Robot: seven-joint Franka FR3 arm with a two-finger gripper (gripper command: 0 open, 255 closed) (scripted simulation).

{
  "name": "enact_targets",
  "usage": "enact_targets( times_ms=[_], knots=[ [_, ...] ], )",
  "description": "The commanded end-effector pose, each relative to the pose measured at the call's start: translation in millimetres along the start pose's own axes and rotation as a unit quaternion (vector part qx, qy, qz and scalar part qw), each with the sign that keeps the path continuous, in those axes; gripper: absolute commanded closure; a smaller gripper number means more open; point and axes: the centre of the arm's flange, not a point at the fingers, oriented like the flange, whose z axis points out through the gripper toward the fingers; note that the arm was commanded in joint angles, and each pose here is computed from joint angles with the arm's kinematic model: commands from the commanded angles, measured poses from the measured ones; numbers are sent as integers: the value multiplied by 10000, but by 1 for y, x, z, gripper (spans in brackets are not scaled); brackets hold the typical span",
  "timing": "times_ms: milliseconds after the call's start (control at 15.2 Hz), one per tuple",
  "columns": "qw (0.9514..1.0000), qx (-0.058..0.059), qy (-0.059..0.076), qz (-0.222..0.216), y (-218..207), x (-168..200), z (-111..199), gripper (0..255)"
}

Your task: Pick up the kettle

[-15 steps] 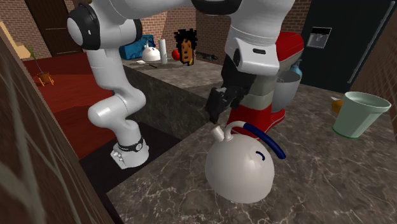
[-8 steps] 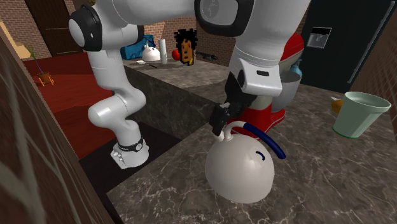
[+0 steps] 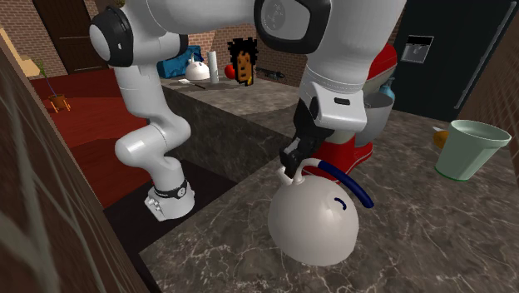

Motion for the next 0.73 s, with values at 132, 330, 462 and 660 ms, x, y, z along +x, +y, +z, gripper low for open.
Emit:
enact_targets(
  times_ms=[132,330,462,660],
  knots=[
    [10000,0,-4,0,0,0,1,255],
    [10000,0,-4,0,0,-3,-10,255],
    [10000,0,-4,0,0,-5,-20,255],
    [10000,0,-4,0,0,-9,-35,255]
  ],
)
